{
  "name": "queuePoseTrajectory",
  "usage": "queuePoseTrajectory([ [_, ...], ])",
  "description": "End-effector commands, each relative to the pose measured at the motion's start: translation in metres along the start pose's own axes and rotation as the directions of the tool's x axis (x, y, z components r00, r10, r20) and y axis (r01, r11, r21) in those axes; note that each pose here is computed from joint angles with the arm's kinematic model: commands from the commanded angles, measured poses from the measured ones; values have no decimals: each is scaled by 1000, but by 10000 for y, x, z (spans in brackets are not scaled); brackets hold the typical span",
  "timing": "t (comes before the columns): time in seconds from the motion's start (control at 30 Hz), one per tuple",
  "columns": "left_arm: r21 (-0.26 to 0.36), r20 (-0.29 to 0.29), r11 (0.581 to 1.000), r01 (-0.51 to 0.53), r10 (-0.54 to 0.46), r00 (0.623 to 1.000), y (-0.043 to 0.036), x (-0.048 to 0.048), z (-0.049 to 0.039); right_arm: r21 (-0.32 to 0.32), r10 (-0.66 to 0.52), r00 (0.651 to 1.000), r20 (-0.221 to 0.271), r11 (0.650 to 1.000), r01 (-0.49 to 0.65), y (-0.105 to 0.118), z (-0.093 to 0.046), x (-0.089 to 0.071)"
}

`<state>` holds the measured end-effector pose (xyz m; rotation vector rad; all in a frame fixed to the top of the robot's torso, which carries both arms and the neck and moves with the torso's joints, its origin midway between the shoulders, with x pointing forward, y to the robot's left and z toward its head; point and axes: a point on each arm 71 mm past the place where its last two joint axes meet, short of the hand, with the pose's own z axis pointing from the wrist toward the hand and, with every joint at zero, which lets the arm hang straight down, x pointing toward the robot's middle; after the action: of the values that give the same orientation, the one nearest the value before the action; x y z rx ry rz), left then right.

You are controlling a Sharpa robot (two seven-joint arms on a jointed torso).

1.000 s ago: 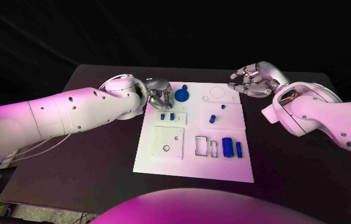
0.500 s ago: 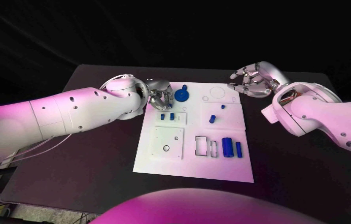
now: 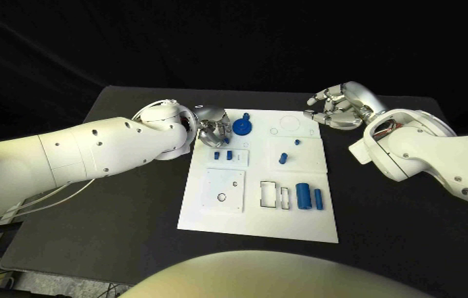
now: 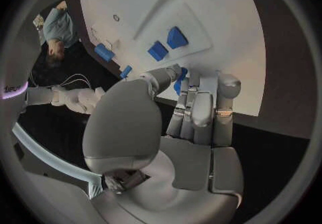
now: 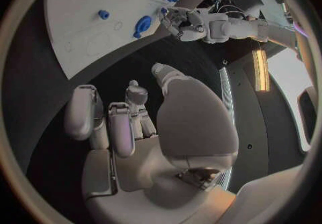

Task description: Assemble the parts on the task board

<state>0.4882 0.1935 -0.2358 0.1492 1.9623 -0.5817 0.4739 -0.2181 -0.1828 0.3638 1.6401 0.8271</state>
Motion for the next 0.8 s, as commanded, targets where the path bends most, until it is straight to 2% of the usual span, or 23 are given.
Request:
queuePoseTrajectory([
  [0.03,8,8,1000,12,-12,1000,-12,-4,-2,-10,-7,1000,-8,1000,7,7,-3,8],
  [0.43,-6,14,1000,13,-13,1000,13,-11,-15,-2,-17,1000,-18,1000,17,-7,-3,8],
  [0.6,-6,23,1000,22,-22,1000,41,-23,-45,-3,-41,998,-38,999,41,-27,2,9],
  [0.67,-1,30,998,57,-57,998,75,-38,-80,-10,-73,996,-59,997,73,-40,7,14],
  [0.8,8,43,982,190,-190,981,156,-89,-156,-31,-151,983,-106,988,148,-61,13,31],
])
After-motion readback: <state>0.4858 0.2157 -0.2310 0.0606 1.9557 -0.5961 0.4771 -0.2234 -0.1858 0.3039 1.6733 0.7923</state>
